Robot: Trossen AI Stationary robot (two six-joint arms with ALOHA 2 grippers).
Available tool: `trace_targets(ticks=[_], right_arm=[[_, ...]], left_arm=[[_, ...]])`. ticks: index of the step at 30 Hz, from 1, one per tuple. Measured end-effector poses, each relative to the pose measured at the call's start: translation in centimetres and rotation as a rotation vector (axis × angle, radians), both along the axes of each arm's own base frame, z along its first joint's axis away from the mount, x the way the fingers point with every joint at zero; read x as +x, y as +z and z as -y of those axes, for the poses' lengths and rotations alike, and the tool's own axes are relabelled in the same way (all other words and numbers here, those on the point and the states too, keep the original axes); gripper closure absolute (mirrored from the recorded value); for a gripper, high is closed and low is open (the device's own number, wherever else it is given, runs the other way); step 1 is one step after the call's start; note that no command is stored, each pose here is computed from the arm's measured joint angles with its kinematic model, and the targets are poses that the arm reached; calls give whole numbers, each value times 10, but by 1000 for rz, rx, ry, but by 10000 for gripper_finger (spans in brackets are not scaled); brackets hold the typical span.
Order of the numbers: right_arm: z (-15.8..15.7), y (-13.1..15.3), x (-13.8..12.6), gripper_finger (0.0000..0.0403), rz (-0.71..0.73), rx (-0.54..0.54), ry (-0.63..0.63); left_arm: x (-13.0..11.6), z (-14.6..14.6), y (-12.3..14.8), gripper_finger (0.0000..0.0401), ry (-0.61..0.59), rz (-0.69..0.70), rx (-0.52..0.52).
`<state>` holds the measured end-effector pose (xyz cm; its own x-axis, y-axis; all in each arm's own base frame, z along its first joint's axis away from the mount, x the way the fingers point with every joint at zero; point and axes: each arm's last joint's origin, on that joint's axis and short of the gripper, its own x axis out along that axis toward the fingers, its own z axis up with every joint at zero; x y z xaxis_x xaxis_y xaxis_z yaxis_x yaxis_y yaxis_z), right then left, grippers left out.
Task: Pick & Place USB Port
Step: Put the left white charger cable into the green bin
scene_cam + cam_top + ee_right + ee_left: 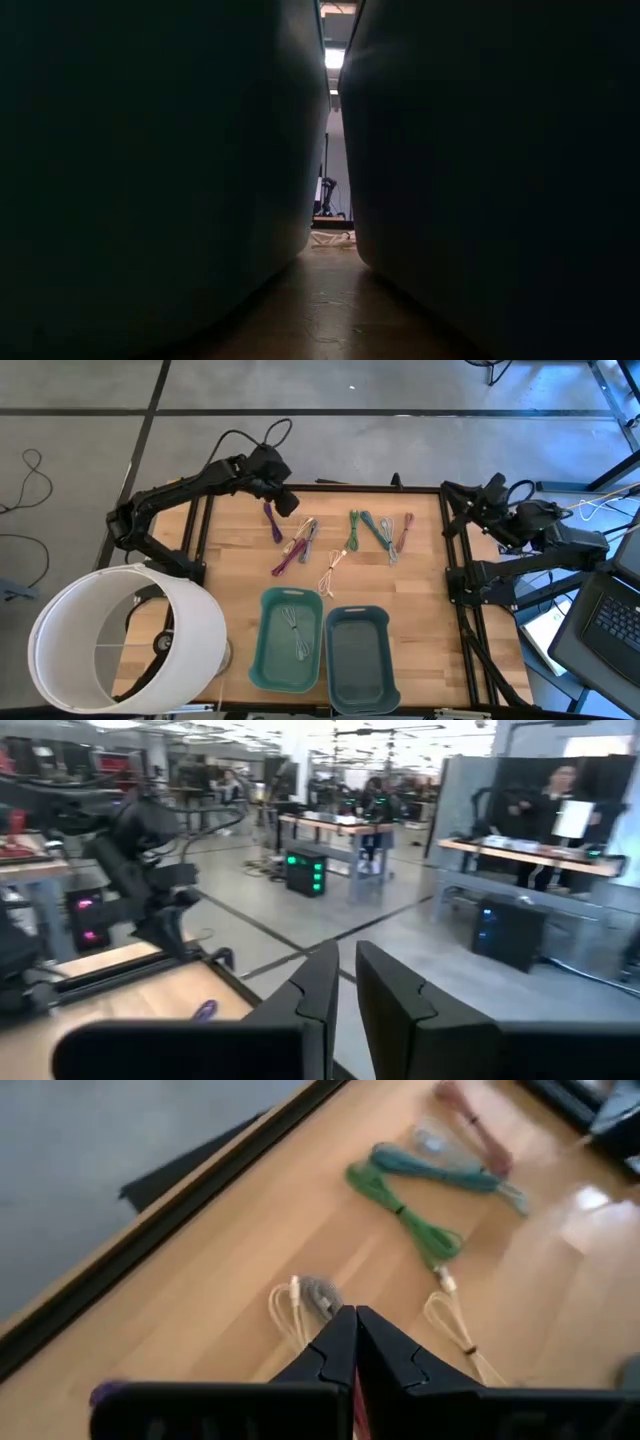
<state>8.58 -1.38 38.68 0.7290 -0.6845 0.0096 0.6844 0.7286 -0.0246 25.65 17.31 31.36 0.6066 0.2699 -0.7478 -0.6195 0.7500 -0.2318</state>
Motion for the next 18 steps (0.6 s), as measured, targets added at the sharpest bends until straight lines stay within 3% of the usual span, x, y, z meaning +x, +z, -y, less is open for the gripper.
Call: trace_targets(ticks=[4, 7, 11, 18], right_arm=[[4, 1, 3, 359, -10, -12, -48], [5, 1, 5, 359, -9, -5, -61], [6, 2, 7, 359, 12, 1, -37], [5, 4, 9, 359, 31, -6, -14]], left_arm=[[7, -8, -12, 396, 114, -44, 5], [17, -17, -34, 398, 151, -96, -50], [32, -24, -67, 398, 121, -147, -171], [45, -16, -93, 352, 25, -231, -239]])
